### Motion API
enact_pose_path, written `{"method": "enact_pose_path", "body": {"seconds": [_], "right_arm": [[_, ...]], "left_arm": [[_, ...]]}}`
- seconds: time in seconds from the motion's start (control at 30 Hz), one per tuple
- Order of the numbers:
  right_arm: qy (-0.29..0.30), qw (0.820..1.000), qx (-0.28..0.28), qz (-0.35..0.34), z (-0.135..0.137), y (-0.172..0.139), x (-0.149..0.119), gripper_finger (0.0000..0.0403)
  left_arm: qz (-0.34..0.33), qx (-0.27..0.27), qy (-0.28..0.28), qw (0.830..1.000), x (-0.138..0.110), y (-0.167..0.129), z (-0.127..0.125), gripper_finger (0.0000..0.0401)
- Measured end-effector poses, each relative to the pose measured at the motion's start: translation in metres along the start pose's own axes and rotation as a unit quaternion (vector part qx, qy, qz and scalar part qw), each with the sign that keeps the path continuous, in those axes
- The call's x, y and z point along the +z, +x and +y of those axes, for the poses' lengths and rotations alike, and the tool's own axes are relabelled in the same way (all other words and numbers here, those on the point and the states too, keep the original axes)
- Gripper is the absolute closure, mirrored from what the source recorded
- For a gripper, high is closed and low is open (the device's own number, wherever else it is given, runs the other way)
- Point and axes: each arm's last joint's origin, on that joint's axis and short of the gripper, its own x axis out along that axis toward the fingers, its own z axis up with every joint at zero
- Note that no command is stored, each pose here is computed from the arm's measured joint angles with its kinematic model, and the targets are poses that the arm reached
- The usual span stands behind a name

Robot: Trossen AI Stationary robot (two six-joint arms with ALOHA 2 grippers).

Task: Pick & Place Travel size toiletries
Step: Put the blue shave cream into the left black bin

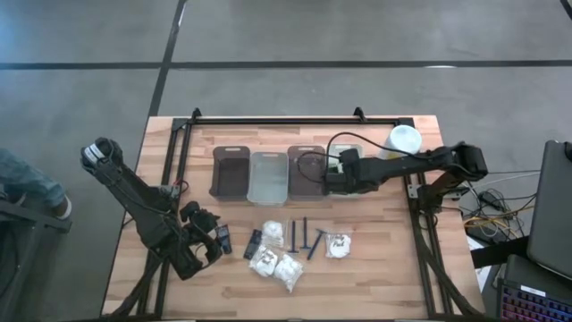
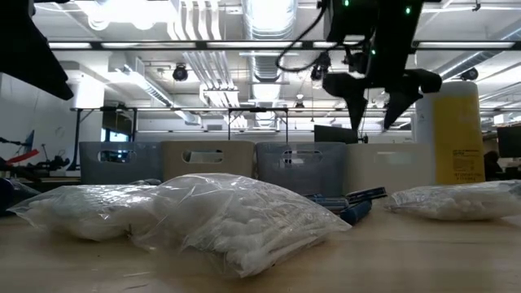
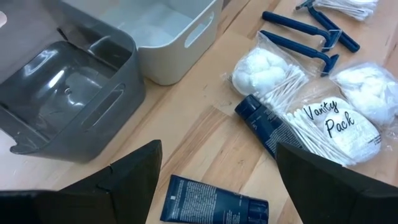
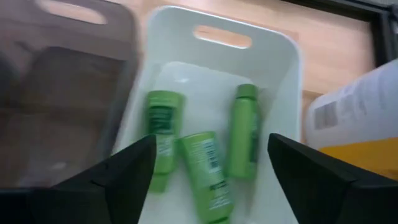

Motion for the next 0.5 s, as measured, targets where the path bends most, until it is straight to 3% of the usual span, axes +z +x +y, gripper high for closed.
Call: {"method": "enact_pose_path", "body": {"seconds": [0.37, 0.5], "right_arm": [[-0.042, 0.993, 0.106, 0.002, 0.022, -0.056, 0.001, 0.0045], [-0.033, 0.989, 0.143, 0.007, 0.028, -0.076, 0.008, 0.0040]], "left_arm": [[0.000, 0.004, 0.003, 1.000, -0.002, 0.002, 0.001, 0.0085], [0.001, 0.005, 0.005, 1.000, -0.002, 0.002, 0.002, 0.0085]]}}
